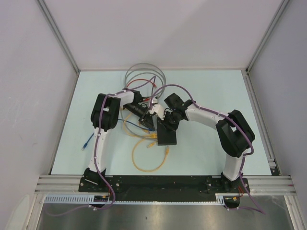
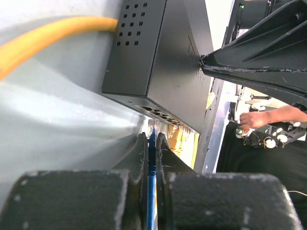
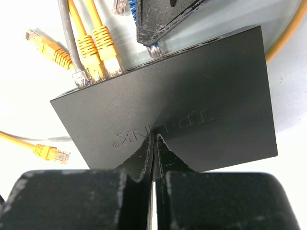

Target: Pull the plug from the switch port

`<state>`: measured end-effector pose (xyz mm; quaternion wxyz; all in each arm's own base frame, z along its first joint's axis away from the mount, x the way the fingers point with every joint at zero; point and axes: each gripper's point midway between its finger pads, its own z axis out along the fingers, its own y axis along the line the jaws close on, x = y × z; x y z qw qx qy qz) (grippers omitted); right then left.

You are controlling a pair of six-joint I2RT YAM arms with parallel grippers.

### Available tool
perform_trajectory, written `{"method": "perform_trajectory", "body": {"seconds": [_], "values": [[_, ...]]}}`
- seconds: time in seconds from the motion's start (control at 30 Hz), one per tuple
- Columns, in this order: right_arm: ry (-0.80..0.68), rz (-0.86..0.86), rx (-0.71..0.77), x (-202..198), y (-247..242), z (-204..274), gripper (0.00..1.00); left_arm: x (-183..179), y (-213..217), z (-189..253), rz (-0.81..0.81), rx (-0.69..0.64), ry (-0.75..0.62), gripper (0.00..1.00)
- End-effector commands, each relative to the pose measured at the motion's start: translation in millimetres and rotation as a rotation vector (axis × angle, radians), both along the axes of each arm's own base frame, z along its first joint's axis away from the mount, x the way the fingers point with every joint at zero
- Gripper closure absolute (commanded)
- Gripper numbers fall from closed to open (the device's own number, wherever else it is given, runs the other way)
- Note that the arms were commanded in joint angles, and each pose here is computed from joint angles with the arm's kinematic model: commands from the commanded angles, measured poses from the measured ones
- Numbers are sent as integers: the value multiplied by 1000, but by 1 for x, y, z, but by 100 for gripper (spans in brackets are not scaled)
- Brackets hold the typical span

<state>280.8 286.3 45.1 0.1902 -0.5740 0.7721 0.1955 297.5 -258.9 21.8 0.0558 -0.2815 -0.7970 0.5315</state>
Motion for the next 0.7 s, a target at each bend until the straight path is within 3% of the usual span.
{"method": "perform_trajectory", "body": {"seconds": [0.0,0.17,0.3,0.5,0.53,0.57,0.67], "values": [[95,18,-150,-29,-29,-42,100,0,6,-10,-23,11,-70,100],[92,15,-150,-28,-30,-43,100,32,7,11,33,52,-209,99],[77,15,-151,-25,-29,-43,100,99,1,44,133,66,-472,98],[66,14,-157,-24,-31,-40,100,180,-1,101,285,110,-726,93],[67,14,-155,-25,-30,-40,100,185,1,104,306,123,-737,89],[67,10,-153,-24,-31,-40,100,190,3,107,320,144,-754,73],[43,-4,-141,-17,-29,-37,100,176,5,110,298,125,-705,54]]}}
